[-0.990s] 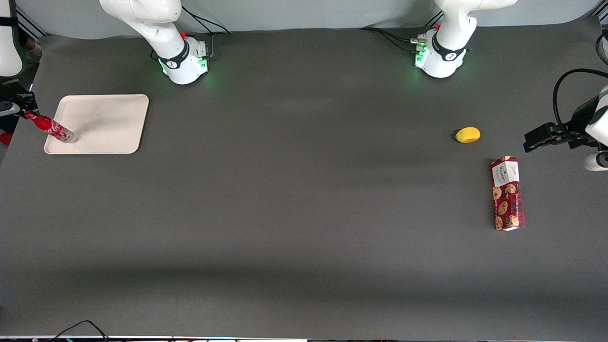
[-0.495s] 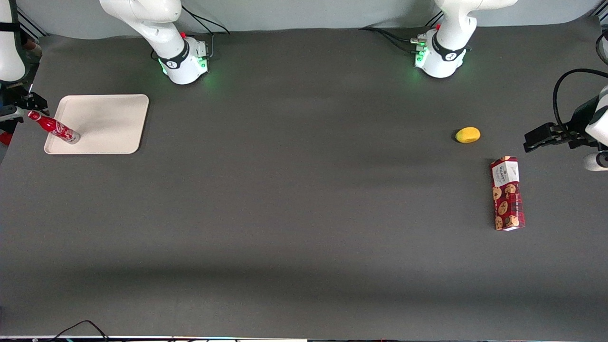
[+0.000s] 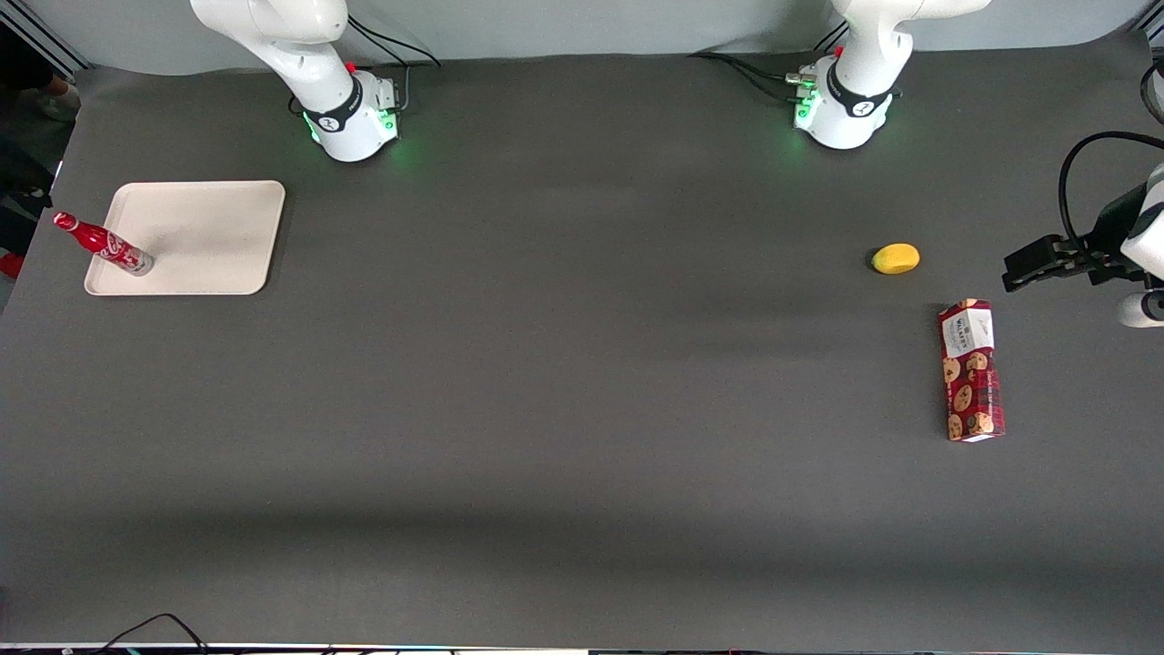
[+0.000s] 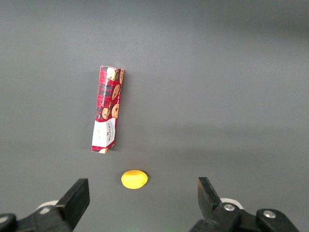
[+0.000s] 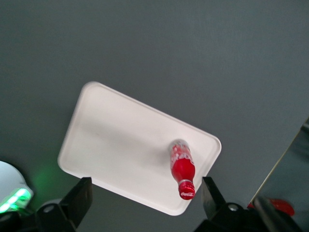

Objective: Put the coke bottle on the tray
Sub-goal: 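Raise the open right gripper away from the bottle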

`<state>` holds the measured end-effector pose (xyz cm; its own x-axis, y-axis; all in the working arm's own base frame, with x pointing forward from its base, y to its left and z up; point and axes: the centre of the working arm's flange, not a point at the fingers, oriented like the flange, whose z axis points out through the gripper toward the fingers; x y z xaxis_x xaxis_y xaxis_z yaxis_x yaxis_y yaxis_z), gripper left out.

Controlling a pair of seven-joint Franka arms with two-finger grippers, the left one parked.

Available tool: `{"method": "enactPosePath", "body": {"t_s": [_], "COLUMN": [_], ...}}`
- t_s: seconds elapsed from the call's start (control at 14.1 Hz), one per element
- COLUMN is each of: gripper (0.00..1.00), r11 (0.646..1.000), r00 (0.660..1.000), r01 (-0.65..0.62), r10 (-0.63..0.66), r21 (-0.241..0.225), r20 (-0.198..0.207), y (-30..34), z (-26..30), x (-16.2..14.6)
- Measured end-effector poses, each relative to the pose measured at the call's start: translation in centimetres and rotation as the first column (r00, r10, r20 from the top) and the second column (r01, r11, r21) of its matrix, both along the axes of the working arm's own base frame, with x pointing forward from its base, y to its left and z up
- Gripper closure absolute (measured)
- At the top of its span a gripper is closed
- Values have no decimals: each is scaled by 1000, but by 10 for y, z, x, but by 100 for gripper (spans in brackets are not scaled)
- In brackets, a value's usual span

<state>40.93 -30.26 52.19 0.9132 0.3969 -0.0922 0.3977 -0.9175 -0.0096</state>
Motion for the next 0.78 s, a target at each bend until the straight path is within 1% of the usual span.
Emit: {"method": "enactPosePath", "body": {"t_s": [0.14, 0.35, 0.42, 0.57, 0.78], "gripper": [0, 0, 0, 0, 0], "r11": [1000, 999, 999, 995, 982], "r00": [1000, 999, 998, 993, 980], "r01": [5, 33, 51, 100, 189], "r10": [-5, -34, -52, -100, -186], "r21": [18, 16, 15, -4, -29], "r20": [23, 34, 45, 62, 74], "y": [33, 108, 138, 202, 289], "z": [35, 79, 92, 117, 133], "x": [21, 54, 63, 77, 83]}}
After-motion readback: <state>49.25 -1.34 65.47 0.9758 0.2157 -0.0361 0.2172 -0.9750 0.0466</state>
